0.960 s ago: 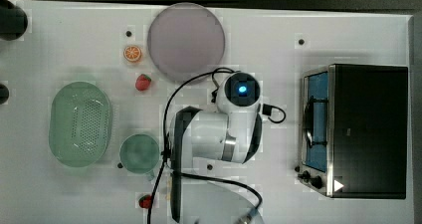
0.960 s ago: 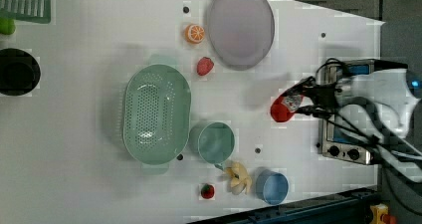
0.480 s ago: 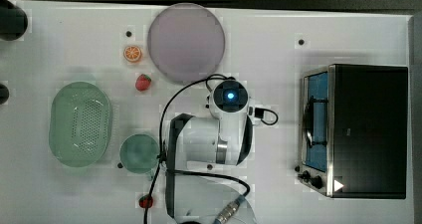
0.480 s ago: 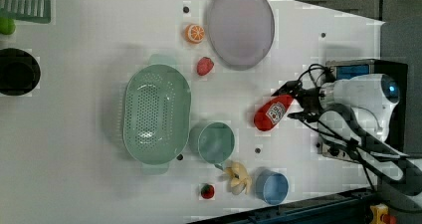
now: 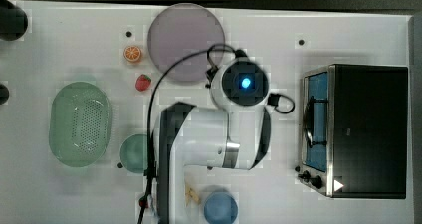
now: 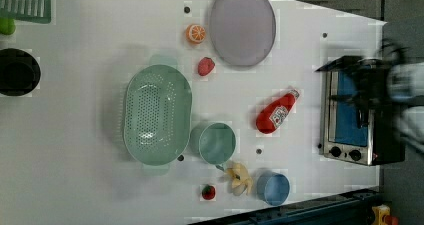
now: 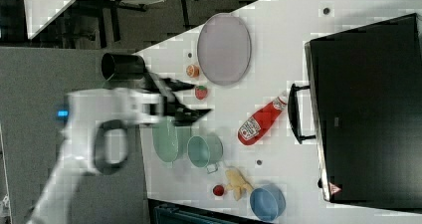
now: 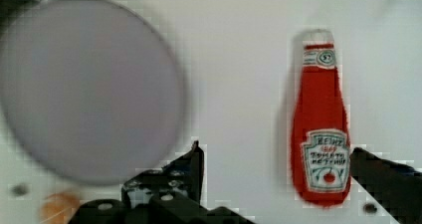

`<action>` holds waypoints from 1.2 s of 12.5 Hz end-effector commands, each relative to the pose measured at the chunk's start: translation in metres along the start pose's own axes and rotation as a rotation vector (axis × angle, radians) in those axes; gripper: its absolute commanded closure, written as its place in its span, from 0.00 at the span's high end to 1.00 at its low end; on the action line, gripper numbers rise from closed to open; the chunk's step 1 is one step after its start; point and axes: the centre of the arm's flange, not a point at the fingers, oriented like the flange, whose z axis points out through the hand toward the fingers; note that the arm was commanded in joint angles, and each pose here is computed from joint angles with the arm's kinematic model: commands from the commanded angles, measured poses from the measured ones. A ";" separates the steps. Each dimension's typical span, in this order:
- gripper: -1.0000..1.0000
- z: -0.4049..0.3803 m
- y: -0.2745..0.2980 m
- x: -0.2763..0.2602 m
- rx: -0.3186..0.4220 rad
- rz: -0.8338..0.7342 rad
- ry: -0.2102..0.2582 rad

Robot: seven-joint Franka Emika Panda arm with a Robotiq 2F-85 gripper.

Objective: Pick Ketchup from oven and place it on table.

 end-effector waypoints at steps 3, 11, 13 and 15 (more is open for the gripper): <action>1.00 -0.159 0.006 -0.002 -0.043 0.041 0.035; 1.00 -0.174 0.013 -0.009 -0.124 0.045 -0.020; 1.00 -0.171 0.012 -0.008 -0.128 0.045 -0.022; 1.00 -0.170 0.011 -0.008 -0.131 0.045 -0.023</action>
